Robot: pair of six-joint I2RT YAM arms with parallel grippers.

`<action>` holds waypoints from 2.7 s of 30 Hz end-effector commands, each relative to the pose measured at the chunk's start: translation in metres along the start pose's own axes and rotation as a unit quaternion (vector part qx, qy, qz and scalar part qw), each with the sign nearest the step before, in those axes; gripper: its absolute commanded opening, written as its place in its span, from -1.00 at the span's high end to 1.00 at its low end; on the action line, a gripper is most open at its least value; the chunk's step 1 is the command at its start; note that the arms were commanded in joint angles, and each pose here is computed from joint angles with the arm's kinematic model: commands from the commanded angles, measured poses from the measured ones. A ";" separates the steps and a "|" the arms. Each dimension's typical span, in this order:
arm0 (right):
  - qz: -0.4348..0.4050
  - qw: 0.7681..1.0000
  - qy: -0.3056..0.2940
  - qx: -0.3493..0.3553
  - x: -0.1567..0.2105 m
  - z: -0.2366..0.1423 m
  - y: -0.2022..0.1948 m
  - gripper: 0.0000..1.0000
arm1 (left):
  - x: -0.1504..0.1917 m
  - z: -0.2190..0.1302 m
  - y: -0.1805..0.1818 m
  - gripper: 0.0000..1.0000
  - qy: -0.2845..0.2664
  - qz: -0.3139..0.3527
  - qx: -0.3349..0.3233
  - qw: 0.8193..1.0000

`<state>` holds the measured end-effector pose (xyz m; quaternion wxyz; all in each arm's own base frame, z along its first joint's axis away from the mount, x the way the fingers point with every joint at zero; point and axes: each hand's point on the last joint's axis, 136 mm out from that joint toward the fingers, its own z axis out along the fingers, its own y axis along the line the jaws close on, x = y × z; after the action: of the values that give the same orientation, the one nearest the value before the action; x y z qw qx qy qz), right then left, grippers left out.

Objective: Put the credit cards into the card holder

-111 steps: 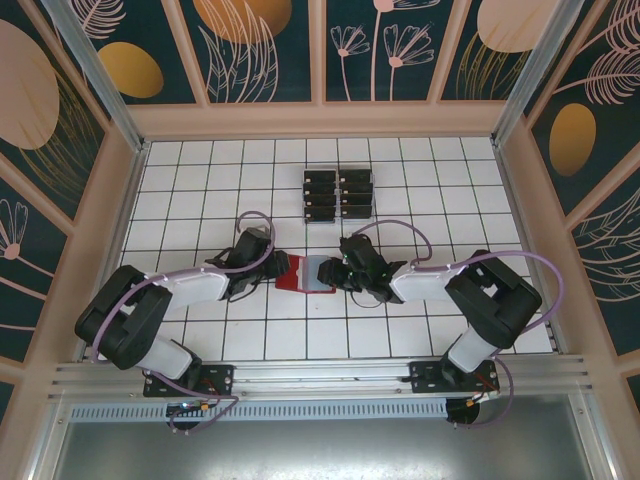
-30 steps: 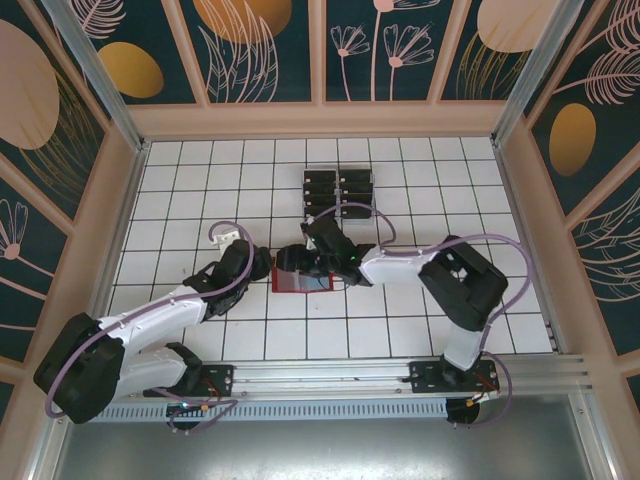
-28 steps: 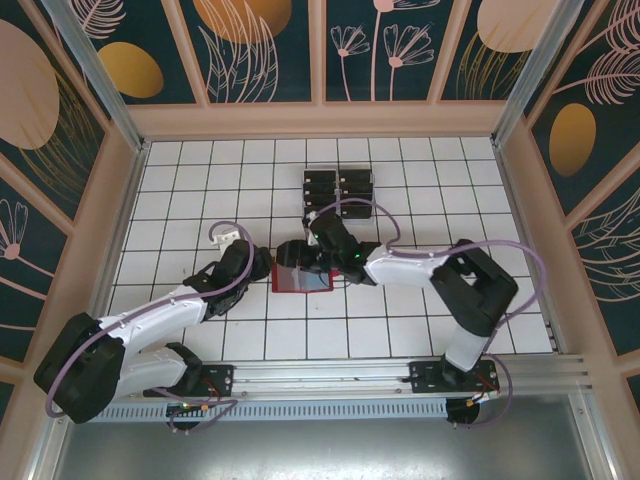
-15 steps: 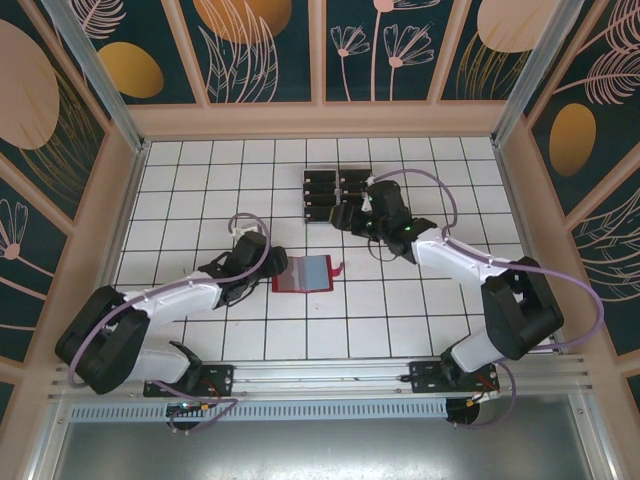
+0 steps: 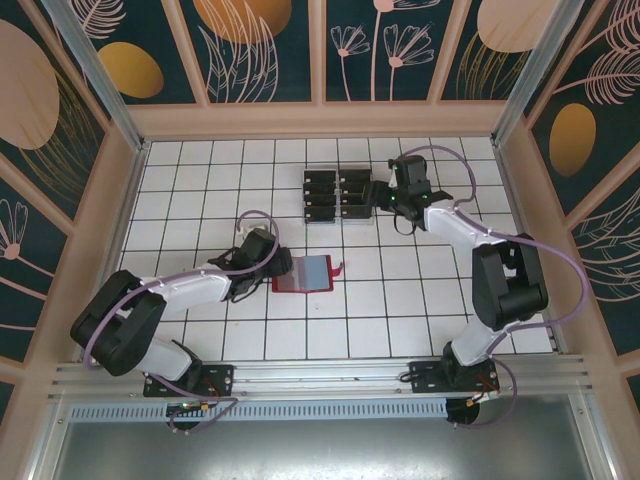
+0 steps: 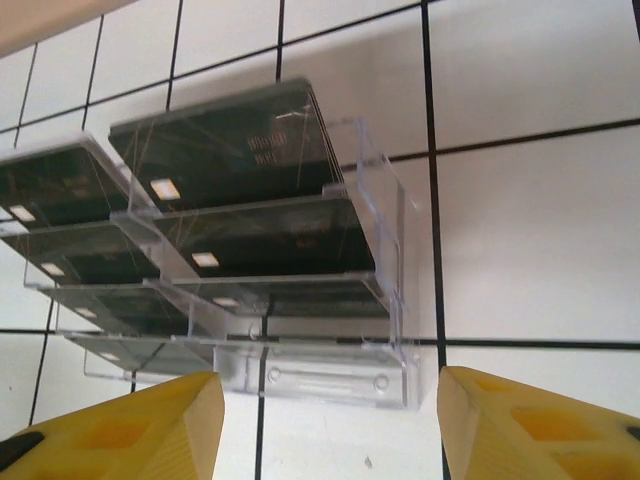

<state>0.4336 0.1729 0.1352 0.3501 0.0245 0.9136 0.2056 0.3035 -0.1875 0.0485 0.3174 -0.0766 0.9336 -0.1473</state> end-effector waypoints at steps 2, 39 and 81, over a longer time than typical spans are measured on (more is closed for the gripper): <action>0.018 0.999 -0.017 -0.038 -0.022 0.002 0.013 -0.18 | -0.058 -0.018 -0.039 -0.62 -0.061 -0.004 0.027 0.998; 0.154 0.981 -0.053 -0.110 0.037 -0.085 -0.026 -0.19 | -0.216 0.100 -0.134 -0.97 -0.067 -0.189 0.218 0.955; 0.016 0.999 -0.047 0.023 -0.017 -0.060 -0.051 -0.21 | -0.243 0.048 -0.146 -0.97 -0.083 -0.120 0.239 0.960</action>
<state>0.3978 0.1234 0.1618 0.3736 0.0459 0.9003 0.2184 0.5398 -0.2990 0.1614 0.3444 -0.1291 0.8359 -0.4074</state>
